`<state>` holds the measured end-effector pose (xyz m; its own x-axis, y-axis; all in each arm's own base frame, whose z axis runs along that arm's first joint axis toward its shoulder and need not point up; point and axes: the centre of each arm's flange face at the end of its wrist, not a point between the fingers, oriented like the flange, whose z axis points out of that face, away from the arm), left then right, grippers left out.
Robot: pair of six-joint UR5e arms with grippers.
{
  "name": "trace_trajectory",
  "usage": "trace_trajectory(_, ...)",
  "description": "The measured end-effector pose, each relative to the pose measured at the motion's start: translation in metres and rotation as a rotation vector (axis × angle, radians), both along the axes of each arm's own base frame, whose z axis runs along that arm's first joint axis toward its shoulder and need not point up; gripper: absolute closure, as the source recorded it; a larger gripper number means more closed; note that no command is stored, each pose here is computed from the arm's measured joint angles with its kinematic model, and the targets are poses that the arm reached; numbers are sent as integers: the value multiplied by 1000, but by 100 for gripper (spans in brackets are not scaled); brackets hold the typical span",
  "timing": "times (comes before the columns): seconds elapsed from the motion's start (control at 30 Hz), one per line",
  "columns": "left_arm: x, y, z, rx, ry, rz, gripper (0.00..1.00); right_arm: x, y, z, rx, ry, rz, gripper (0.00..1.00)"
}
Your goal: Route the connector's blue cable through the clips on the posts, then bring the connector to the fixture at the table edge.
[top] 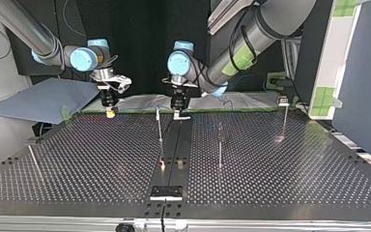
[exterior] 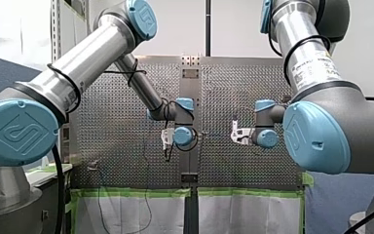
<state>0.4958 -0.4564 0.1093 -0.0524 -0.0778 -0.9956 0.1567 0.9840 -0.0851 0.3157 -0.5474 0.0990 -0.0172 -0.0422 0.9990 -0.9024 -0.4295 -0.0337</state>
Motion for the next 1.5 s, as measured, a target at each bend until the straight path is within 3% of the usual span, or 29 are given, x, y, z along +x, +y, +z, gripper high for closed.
trace_trajectory(0.7,1,-3,2,9,8,-2,100,-5,-3,-1,1,1,-9,100)
trace_trajectory(0.97,2,-5,-17,25,28,-2,100,-6,-4,-2,2,0,-11,100)
trace_trajectory(1.5,20,-8,-4,21,22,11,100,-8,-11,-2,-8,-9,-16,100)
